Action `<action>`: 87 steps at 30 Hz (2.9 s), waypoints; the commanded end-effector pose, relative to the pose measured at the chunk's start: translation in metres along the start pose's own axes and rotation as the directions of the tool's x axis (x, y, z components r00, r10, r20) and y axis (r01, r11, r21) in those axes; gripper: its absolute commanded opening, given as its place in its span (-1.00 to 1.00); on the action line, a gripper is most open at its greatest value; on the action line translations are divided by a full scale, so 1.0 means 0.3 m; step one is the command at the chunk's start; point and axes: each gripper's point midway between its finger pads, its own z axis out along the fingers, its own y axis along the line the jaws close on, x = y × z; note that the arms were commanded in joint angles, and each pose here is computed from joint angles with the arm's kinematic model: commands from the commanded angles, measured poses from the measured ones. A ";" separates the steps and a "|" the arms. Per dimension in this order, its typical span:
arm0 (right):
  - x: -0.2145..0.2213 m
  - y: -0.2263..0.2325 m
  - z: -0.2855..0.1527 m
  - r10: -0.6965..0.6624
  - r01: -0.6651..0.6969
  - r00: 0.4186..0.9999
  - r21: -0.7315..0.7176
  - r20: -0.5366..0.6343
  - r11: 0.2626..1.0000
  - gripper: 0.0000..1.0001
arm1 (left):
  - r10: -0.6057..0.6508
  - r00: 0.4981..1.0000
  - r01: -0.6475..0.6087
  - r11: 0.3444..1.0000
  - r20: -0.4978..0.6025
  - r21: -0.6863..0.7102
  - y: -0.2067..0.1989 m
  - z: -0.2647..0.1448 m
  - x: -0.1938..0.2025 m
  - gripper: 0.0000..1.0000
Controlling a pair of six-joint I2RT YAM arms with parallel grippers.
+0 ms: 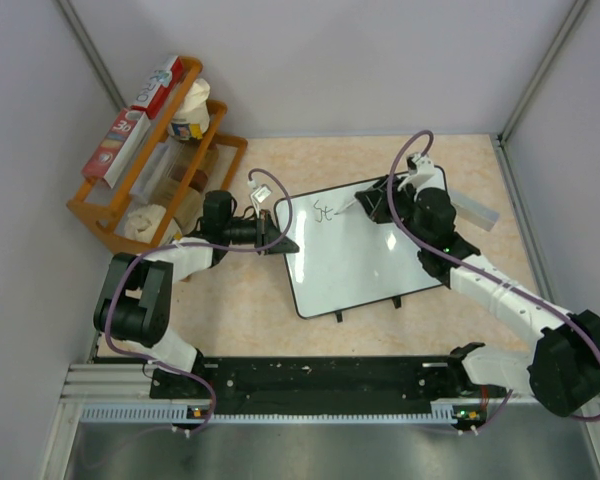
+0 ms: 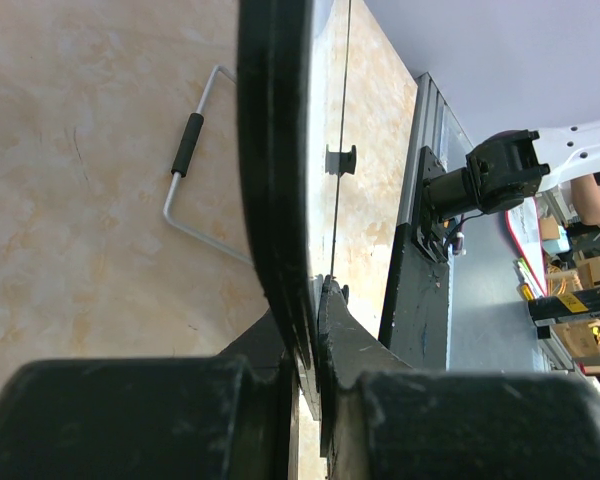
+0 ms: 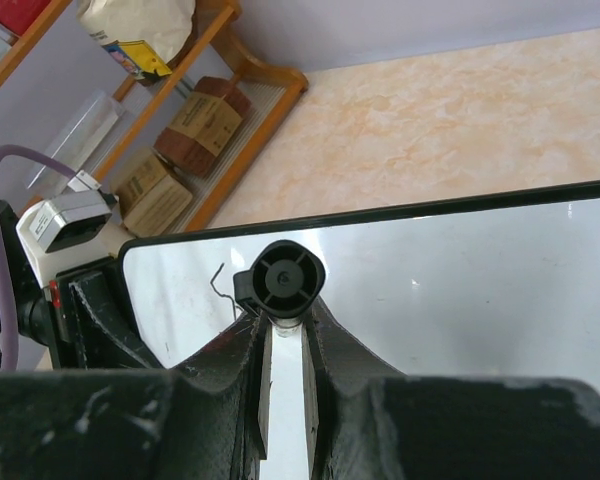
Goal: Write a sentence on the whiteboard
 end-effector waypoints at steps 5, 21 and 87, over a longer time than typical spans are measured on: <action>-0.112 -0.031 -0.008 0.008 -0.013 0.995 0.058 0.099 0.998 -1.00 | 0.122 0.990 -0.131 0.983 -0.076 -0.129 0.134 0.030 0.117 -1.00; -0.145 0.001 0.015 0.032 -0.035 0.992 0.023 0.118 0.999 -1.00 | 0.121 0.990 -0.130 0.984 -0.078 -0.126 0.134 0.031 0.116 -1.00; -0.035 -0.059 -0.014 0.017 -0.017 1.000 0.064 0.006 0.998 -1.00 | 0.119 0.989 -0.129 0.983 -0.082 -0.130 0.138 0.032 0.118 -1.00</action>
